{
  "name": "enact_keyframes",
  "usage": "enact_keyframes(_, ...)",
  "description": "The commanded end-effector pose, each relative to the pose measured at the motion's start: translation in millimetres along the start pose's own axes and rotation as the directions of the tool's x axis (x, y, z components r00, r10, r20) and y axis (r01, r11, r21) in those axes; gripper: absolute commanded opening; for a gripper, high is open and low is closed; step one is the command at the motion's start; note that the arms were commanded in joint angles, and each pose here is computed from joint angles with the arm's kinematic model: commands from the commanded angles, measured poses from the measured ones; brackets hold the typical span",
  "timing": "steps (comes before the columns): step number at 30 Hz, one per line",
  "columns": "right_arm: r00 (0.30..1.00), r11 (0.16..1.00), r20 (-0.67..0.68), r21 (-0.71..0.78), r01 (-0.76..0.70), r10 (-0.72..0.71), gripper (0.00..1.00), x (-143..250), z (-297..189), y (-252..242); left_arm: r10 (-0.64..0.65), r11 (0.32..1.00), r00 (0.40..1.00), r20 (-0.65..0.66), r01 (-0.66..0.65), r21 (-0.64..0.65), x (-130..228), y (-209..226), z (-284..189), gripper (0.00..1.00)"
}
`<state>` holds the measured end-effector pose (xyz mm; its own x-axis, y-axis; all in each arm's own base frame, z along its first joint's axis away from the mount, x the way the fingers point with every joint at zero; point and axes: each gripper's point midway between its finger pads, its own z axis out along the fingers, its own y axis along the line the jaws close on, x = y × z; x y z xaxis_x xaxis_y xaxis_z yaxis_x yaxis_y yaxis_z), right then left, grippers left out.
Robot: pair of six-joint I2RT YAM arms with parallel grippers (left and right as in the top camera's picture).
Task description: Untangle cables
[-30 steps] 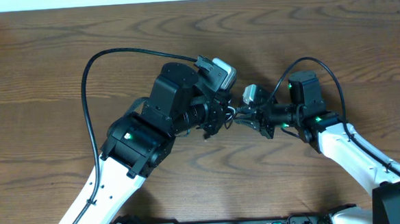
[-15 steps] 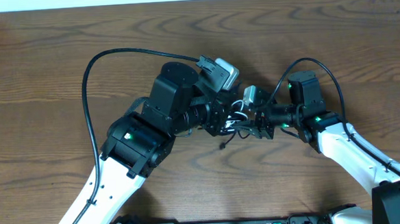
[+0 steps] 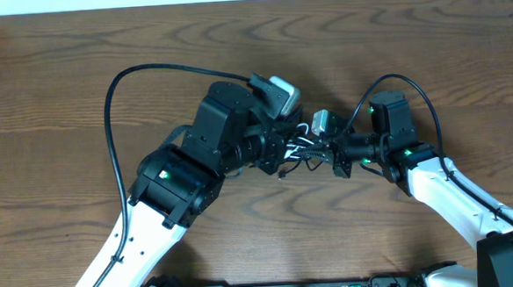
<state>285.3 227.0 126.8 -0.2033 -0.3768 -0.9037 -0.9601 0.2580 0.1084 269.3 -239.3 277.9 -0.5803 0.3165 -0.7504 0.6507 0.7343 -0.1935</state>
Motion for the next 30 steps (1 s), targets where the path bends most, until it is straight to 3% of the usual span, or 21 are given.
enact_keyframes(1, 0.997, 0.998, 0.075, -0.068, 0.017, -0.012, 0.01, -18.8, -1.8, 9.0, -0.014, 0.976, 1.0, -0.004, 0.013, -0.217, 0.6, 36.9, -11.4, 0.31)
enact_keyframes(5, 0.983, 0.989, 0.178, -0.131, 0.07, -0.046, 0.01, -43.2, -12.6, 18.8, -0.034, 0.964, 0.998, -0.055, 0.018, -0.265, 16.3, 46.4, -9.4, 0.31)
enact_keyframes(12, 0.963, 0.988, 0.27, -0.153, 0.028, 0.014, 0.01, -76.2, -30.9, 17.1, -0.104, 0.96, 0.991, -0.08, 0.08, -0.267, 24.3, 48.2, 2.9, 0.33)
enact_keyframes(15, 0.956, 0.985, 0.293, -0.169, 0.027, 0.024, 0.01, -84.9, -34.6, 19.1, -0.113, 0.971, 0.989, -0.093, 0.09, -0.22, 25.6, 40.5, 8.7, 0.35)
enact_keyframes(20, 0.949, 0.985, 0.313, -0.17, 0.013, 0.042, 0.01, -94.4, -37.5, 17.7, -0.108, 0.988, 0.991, -0.078, 0.099, -0.118, 18.7, 23.1, 12.1, 0.48)
enact_keyframes(30, 0.946, 0.981, 0.318, -0.193, -0.001, 0.063, 0.01, -97.7, -39.0, 20.6, -0.107, 0.992, 0.991, -0.076, 0.101, -0.078, 17.1, 16.3, 12.9, 0.49)
